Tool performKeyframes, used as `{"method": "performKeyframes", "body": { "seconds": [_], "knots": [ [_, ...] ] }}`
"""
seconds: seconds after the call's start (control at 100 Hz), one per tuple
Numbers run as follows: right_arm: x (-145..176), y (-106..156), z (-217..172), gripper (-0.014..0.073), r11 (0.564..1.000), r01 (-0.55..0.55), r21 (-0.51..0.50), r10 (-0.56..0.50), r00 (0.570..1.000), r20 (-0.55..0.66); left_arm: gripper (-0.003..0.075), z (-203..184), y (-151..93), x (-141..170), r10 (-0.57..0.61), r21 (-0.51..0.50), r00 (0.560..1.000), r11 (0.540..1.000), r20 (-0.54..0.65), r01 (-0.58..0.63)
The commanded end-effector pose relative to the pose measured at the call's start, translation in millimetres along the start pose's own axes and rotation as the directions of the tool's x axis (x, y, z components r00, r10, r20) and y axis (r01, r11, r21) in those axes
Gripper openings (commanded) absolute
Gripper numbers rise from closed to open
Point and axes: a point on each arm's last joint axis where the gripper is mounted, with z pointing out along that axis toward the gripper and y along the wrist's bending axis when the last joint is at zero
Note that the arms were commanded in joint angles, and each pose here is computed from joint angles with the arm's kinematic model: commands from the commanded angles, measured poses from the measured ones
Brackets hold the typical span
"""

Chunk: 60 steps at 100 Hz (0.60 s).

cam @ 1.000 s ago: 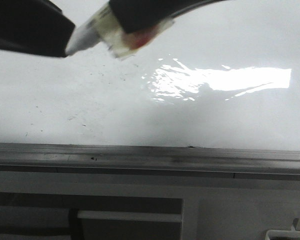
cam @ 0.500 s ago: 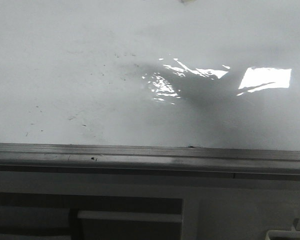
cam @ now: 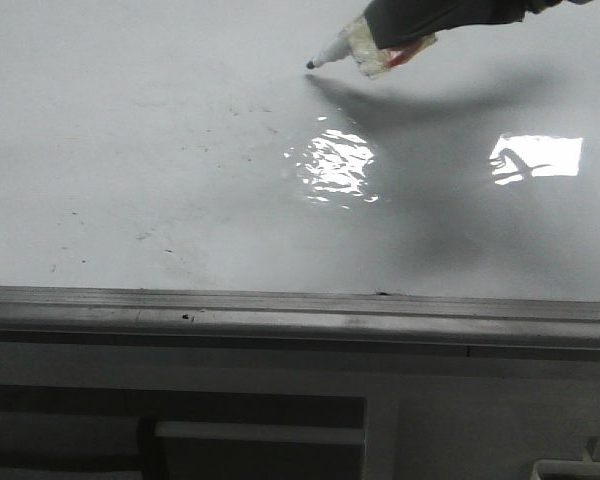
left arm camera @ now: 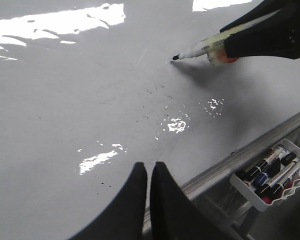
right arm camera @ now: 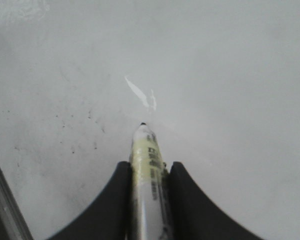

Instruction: Write number 5 on whiteboard

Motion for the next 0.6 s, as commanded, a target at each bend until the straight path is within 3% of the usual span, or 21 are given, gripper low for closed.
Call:
{"method": "performKeyframes", "body": {
  "seconds": [0.0, 0.22, 0.59],
  "knots": [
    [-13.4, -12.8, -5.6, -0.0042, 0.997, -0.011, 0.081, 0.006, 0.998, 0.063, -0.002, -1.0, 1.4, -10.9, -0.035, -0.016, 0.998, 0.999, 0.043, 0.036],
    [-4.5, -16.1, -5.1, -0.0042, 0.997, -0.022, 0.079, 0.019, 0.999, 0.028, -0.002, -1.0, 1.1, -11.0, -0.041, -0.013, 0.998, 0.999, 0.044, 0.041],
    [30.3, 1.3, -1.5, -0.0042, 0.996, -0.077, -0.035, 0.073, 0.992, -0.107, -0.002, -1.0, 1.1, -11.0, -0.041, -0.013, 0.998, 0.999, 0.044, 0.041]
  ]
}}
